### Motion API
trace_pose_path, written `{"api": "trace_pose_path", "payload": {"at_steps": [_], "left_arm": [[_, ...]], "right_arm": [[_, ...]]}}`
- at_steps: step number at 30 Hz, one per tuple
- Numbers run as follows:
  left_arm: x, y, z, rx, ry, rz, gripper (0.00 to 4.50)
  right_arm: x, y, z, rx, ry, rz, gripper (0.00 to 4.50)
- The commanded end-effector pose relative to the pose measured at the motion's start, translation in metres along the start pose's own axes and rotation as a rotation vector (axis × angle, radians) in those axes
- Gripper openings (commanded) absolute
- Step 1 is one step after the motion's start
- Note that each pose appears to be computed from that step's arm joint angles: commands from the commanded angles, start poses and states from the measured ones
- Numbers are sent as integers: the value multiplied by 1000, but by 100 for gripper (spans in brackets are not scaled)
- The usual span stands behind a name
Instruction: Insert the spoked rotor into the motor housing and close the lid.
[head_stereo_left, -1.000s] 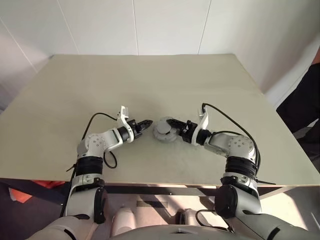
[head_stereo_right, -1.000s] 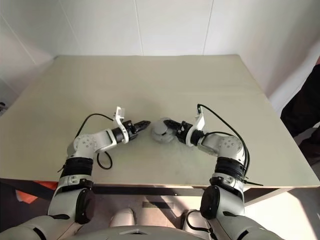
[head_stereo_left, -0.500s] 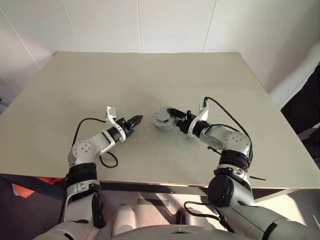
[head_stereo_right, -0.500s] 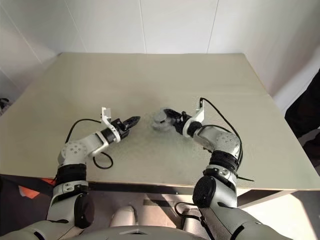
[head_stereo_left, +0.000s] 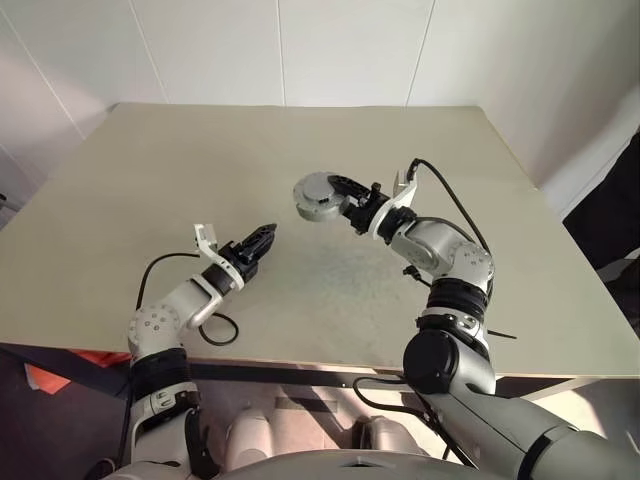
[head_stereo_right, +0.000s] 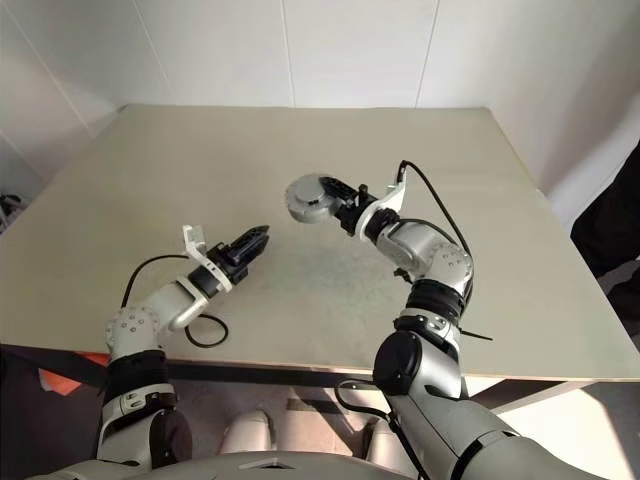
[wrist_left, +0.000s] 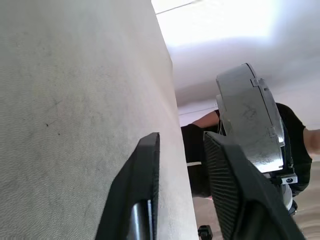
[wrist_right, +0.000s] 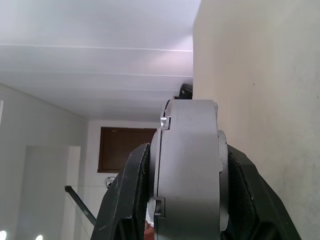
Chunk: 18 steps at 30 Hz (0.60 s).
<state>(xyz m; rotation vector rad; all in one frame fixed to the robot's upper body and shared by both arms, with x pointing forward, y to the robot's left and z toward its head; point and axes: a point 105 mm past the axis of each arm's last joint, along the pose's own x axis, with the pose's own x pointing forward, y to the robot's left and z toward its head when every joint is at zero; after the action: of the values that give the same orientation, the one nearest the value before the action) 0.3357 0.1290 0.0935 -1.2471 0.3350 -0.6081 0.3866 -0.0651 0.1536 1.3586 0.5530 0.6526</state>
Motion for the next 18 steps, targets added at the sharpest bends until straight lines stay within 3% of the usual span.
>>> {"api": "trace_pose_path", "payload": {"at_steps": [1,5,18], "left_arm": [[1,-23,2,-18,-3,-116,307],[5,-36,-1,-152,31,-204,443],[31,-42,5,-241,60,-256,443]], "right_arm": [[8,33,-6,-52,44,102,216],[10,35,-13,-63,78,108,216],[8,36,-35,-122,167,126,216]]}}
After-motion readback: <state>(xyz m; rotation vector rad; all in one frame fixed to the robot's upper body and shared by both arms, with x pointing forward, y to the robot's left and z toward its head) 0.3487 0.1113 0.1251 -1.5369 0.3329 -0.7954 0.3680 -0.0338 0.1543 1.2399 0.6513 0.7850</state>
